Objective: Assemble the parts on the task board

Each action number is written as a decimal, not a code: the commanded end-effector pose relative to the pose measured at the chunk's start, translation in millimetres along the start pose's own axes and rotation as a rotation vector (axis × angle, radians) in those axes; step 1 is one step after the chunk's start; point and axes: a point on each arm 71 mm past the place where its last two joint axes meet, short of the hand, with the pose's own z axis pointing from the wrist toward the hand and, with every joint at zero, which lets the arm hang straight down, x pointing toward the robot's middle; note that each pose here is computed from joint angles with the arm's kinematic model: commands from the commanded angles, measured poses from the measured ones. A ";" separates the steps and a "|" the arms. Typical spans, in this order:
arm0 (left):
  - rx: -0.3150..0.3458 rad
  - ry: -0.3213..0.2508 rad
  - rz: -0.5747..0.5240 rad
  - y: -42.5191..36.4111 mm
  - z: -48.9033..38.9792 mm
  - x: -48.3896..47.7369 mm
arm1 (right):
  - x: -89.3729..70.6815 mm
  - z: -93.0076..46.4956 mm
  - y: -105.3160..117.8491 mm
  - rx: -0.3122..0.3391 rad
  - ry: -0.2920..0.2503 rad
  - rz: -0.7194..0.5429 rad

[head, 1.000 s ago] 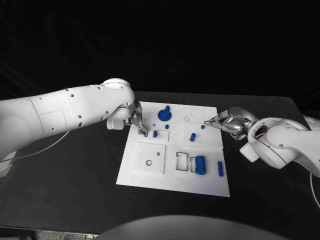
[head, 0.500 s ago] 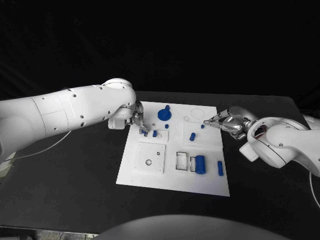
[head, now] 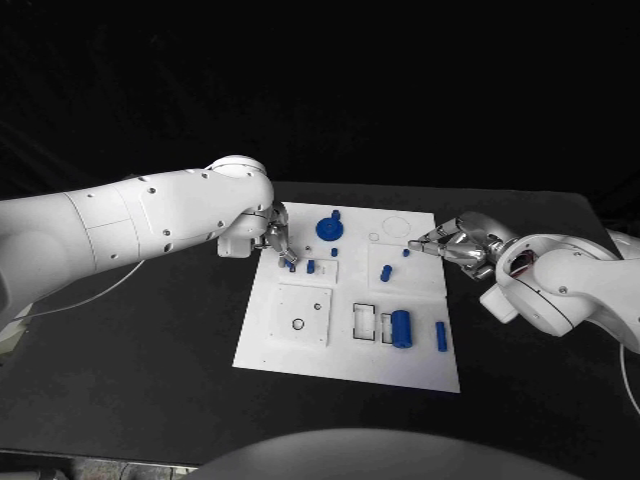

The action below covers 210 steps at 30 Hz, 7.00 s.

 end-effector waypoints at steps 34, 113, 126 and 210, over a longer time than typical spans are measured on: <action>0.005 0.043 0.041 -6.3 3.4 5.7 | 1.5 0.1 0.7 -0.007 0.013 -0.003; 0.032 0.046 0.007 -1.6 8.0 5.0 | 1.5 0.4 -1.1 0.008 0.021 0.000; 0.022 0.063 0.025 -5.0 8.4 6.3 | 1.7 0.2 -1.0 0.009 0.023 0.000; 0.699 -0.537 0.297 -45.6 -2.9 4.8 | -5.8 -2.4 -1.0 -0.098 -0.029 0.048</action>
